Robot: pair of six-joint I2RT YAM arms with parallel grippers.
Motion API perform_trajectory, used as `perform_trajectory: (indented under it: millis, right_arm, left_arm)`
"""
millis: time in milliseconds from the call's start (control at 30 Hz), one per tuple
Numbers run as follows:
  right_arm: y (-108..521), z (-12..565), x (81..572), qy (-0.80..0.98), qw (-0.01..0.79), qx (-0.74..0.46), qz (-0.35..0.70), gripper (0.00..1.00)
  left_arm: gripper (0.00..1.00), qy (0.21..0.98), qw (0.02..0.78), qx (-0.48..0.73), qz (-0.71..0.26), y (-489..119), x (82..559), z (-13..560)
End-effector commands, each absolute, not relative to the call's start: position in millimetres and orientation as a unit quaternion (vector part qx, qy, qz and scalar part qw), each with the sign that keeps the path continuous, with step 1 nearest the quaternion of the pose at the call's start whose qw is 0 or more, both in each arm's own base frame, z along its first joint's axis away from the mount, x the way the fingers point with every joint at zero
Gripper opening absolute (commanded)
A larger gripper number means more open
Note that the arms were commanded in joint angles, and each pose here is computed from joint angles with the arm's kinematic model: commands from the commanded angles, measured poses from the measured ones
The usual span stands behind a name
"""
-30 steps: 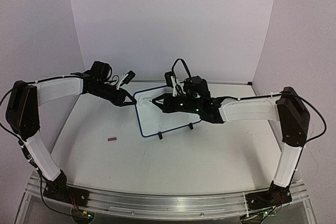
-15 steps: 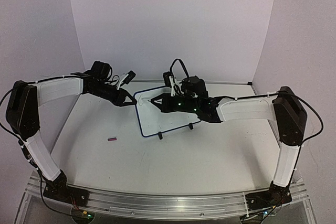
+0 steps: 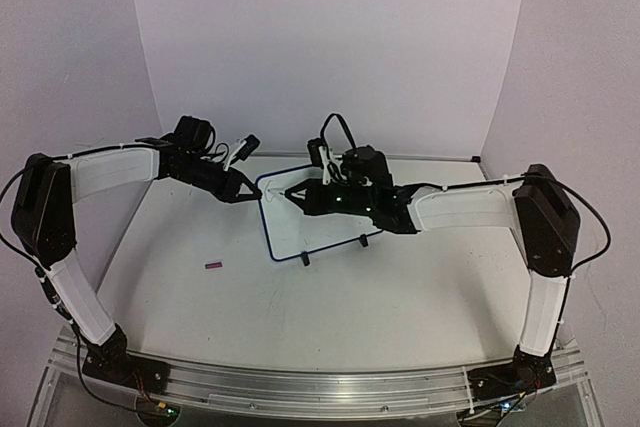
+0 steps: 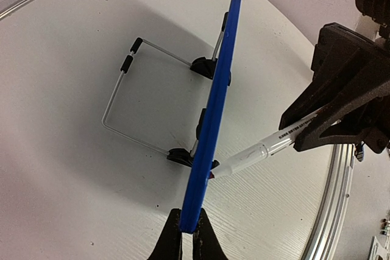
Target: Write a sentence on the whiteboard
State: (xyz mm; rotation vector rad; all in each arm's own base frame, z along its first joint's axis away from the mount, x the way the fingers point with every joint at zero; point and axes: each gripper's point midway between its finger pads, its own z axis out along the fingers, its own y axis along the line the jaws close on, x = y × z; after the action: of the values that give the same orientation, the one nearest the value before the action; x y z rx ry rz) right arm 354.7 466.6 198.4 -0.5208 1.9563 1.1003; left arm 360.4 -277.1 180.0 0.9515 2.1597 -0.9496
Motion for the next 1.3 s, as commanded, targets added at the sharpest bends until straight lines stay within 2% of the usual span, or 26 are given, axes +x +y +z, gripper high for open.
perform_trajectory:
  millis: [0,967,1267]
  right_arm:
    - [469,207,365,0.773,0.421,-0.192,0.434,0.0]
    - [436,215,369,0.784,0.459,-0.156,0.387,0.0]
    - [446,232,352,0.759,0.447,-0.193,0.431,0.0]
  left_arm:
    - [0.0,0.817,0.288,0.37,-0.335,-276,360,174]
    - [0.0,0.817,0.288,0.371,-0.334,-276,360,174]
    - [0.0,0.818,0.288,0.37,-0.333,-276,360,174]
